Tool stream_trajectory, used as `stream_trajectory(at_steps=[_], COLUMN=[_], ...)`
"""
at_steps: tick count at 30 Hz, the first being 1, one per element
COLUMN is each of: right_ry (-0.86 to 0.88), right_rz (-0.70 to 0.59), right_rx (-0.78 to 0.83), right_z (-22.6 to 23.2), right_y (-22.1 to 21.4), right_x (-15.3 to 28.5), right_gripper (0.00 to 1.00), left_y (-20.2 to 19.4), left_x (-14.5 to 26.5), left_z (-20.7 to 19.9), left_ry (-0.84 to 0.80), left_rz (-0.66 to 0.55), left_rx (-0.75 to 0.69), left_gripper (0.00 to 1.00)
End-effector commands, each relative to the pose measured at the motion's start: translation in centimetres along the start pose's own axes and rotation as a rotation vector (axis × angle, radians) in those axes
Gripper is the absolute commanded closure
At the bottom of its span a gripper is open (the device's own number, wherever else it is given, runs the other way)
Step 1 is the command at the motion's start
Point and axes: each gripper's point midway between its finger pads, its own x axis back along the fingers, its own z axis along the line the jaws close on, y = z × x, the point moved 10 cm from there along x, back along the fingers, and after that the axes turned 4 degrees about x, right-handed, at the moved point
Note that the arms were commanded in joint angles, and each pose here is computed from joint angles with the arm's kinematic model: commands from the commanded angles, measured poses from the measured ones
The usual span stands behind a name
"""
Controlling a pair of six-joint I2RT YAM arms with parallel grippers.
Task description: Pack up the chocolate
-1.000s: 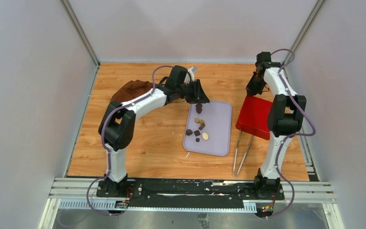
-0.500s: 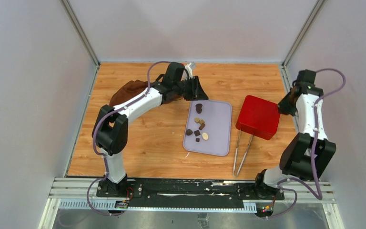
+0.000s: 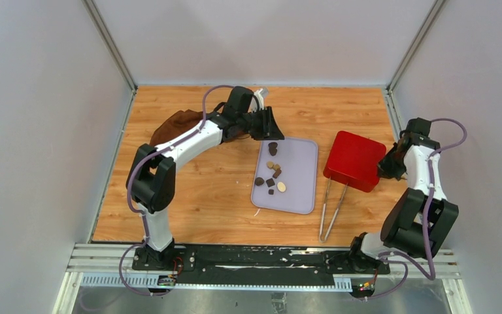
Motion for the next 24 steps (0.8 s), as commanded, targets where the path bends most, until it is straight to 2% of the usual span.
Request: stream_trajectory(at_steps=[1, 5, 7, 9, 10, 12, 13, 14, 17, 19, 23, 24], right_ry=[0.021, 0.109, 0.151, 0.189, 0.219, 0.274, 0.304, 0.325, 0.362, 0.382, 0.400, 0.394], right_rz=[-0.060, -0.148, -0.203, -0.268, -0.312, -0.377, -0.418, -0.469, -0.591, -0.678, -0.874, -0.918], right_rx=[-0.011, -0.017, 0.008, 0.048, 0.068, 0.119, 0.150, 0.182, 0.283, 0.344, 0.354, 0.347], right_z=[0.1, 1.4, 2.6, 4.1, 4.8, 6.1, 6.9, 7.6, 9.3, 10.1, 9.8, 9.4], right_y=[0.6, 2.2, 3.0, 3.3, 3.7, 3.9, 4.0, 4.3, 4.6, 4.6, 4.9, 4.9], right_x=[2.1, 5.3, 7.2, 9.3, 10.5, 12.3, 13.2, 14.6, 18.1, 20.5, 23.8, 24.3], right_gripper=[1.00, 0.99, 0.91, 0.71, 0.54, 0.42, 0.31, 0.26, 0.24, 0.23, 0.23, 0.23], left_y=[-0.1, 0.2, 0.5, 0.9, 1.4, 1.7, 1.9, 2.1, 2.5, 2.5, 2.2, 2.0], left_x=[1.1, 2.0, 2.7, 3.7, 4.4, 5.8, 6.6, 7.4, 10.3, 12.8, 18.2, 19.6], left_z=[-0.9, -1.5, -2.2, -3.0, -3.5, -4.1, -4.5, -4.7, -5.4, -5.8, -6.3, -6.4], left_ry=[-0.011, -0.009, 0.000, 0.016, 0.038, 0.081, 0.106, 0.136, 0.239, 0.295, 0.478, 0.532], left_rz=[-0.014, -0.031, -0.040, -0.057, -0.081, -0.100, -0.118, -0.132, -0.202, -0.263, -0.424, -0.465], left_rx=[-0.032, -0.049, -0.071, -0.099, -0.122, -0.160, -0.181, -0.201, -0.241, -0.253, -0.289, -0.298], left_gripper=[0.62, 0.62, 0.61, 0.58, 0.54, 0.42, 0.35, 0.31, 0.22, 0.20, 0.20, 0.15])
